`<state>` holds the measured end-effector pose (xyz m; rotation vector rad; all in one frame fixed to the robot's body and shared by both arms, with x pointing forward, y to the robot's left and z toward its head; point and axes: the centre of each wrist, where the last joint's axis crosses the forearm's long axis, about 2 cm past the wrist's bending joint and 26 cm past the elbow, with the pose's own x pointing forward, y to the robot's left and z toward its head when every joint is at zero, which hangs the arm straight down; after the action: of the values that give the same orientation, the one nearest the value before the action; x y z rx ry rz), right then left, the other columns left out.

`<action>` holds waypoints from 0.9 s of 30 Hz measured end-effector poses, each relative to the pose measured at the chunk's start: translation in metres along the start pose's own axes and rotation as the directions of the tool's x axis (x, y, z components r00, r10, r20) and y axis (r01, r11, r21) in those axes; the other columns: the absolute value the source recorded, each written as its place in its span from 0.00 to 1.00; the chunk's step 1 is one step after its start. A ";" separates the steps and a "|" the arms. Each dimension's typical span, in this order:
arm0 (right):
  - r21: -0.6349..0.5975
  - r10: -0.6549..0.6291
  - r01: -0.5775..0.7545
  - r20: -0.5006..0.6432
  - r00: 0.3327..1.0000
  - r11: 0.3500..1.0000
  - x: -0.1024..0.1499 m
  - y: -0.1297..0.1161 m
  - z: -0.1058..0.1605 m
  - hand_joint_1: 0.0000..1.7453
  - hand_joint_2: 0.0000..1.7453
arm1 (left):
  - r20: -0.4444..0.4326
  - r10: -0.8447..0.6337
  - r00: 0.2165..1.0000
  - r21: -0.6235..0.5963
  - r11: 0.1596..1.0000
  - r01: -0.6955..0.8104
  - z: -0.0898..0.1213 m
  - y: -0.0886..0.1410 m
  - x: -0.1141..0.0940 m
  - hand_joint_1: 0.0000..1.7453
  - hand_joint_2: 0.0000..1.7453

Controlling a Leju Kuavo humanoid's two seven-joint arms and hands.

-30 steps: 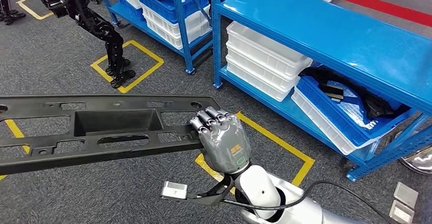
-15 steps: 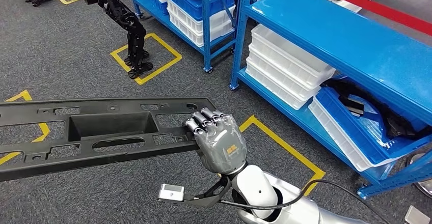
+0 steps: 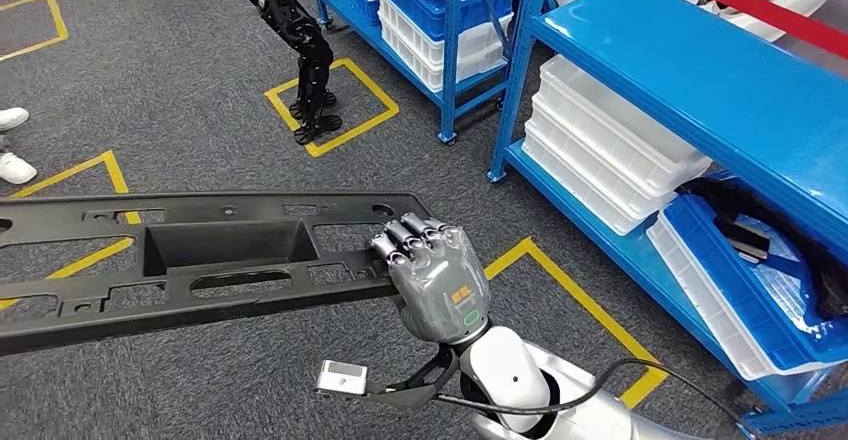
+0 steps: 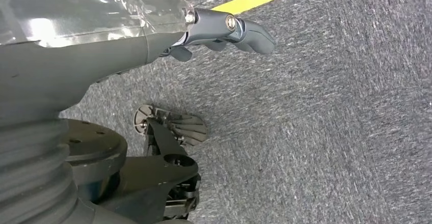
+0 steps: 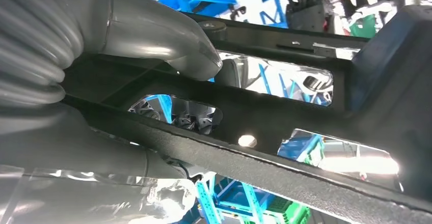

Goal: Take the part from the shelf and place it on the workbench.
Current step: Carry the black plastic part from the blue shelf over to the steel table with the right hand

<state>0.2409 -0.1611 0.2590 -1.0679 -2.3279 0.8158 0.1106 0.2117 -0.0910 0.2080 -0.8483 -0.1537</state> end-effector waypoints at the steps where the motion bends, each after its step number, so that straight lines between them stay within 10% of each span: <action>1: -0.001 -0.001 0.001 0.000 1.000 1.000 0.000 0.000 0.000 1.00 1.00 | 0.001 0.000 1.000 0.001 1.000 0.000 0.000 0.000 0.000 0.00 1.00; 27: -0.006 -0.008 0.008 -0.002 1.000 1.000 -0.001 0.000 -0.003 1.00 1.00 | -0.011 -0.007 1.000 0.007 1.000 0.007 0.002 0.003 -0.004 0.00 1.00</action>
<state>0.2431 -0.1607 0.2612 -1.0611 -2.3332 0.8049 0.1066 0.2150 -0.0924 0.2185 -0.8373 -0.1559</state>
